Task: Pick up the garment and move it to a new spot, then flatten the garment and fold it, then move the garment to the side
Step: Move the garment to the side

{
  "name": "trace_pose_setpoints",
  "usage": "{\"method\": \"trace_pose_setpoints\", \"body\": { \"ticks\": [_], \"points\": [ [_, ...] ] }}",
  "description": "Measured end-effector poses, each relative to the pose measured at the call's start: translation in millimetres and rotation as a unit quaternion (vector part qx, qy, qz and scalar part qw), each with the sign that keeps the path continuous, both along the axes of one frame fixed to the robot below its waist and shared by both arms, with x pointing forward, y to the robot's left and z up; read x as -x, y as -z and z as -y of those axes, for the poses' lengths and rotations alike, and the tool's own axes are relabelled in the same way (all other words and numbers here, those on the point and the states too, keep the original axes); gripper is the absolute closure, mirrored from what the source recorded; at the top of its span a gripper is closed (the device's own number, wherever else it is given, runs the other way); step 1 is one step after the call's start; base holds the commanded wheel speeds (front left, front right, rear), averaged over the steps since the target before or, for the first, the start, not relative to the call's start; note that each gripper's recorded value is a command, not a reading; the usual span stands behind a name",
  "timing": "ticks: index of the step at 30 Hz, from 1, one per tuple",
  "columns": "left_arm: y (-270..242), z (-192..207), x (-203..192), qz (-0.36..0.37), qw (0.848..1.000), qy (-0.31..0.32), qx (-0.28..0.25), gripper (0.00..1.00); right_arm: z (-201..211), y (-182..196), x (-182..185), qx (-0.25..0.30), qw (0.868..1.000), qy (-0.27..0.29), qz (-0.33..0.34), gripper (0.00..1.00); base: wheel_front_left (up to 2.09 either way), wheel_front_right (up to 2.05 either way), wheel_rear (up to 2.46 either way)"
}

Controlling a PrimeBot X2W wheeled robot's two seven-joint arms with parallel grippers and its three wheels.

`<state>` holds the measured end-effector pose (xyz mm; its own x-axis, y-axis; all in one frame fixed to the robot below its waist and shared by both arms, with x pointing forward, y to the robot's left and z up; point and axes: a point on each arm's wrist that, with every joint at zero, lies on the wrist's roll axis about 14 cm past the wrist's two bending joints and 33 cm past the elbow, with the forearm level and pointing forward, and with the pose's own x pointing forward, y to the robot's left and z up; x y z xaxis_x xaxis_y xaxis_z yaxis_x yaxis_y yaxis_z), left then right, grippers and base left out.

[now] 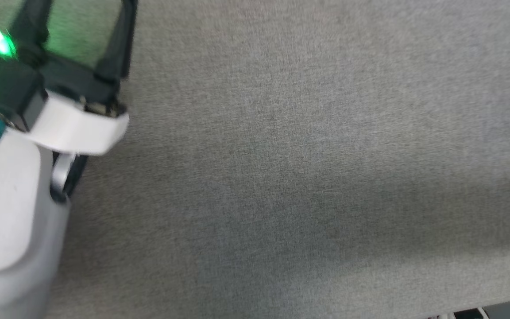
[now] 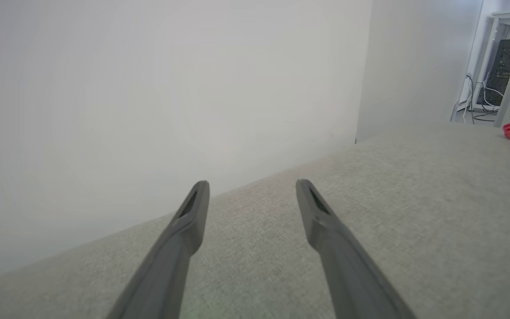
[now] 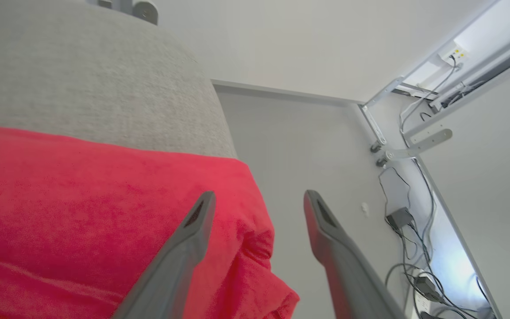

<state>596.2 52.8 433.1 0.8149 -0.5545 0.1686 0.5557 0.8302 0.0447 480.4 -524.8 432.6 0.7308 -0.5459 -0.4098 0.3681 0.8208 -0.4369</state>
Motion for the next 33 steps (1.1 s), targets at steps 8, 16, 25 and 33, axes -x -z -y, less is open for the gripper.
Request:
{"method": "trace_pose_setpoints", "body": {
  "ticks": [8, 16, 25, 33],
  "points": [
    [-15.6, -33.9, 42.6, -0.040, 0.997, -0.064, 0.009, 0.00, -54.4, -9.6, -6.2, -0.042, 0.996, -0.074, 0.034, 0.00, 0.00, 0.00, 0.00],
    [-40.7, -74.3, 99.2, -0.058, 0.990, -0.130, 0.012, 0.00, -140.2, -22.5, -5.5, -0.103, 0.976, -0.172, 0.083, 0.00, 0.00, 0.00, 0.00],
    [-55.6, -117.4, 155.0, -0.072, 0.978, -0.193, 0.015, 0.00, -233.5, -60.1, 2.3, -0.145, 0.935, -0.280, 0.163, 0.00, 0.00, 0.00, 0.00],
    [-64.1, -149.1, 197.2, -0.072, 0.968, -0.239, 0.018, 0.00, -291.4, -77.6, 27.3, -0.190, 0.898, -0.326, 0.224, 0.00, 0.00, 0.00, 0.00]
  ]
}}
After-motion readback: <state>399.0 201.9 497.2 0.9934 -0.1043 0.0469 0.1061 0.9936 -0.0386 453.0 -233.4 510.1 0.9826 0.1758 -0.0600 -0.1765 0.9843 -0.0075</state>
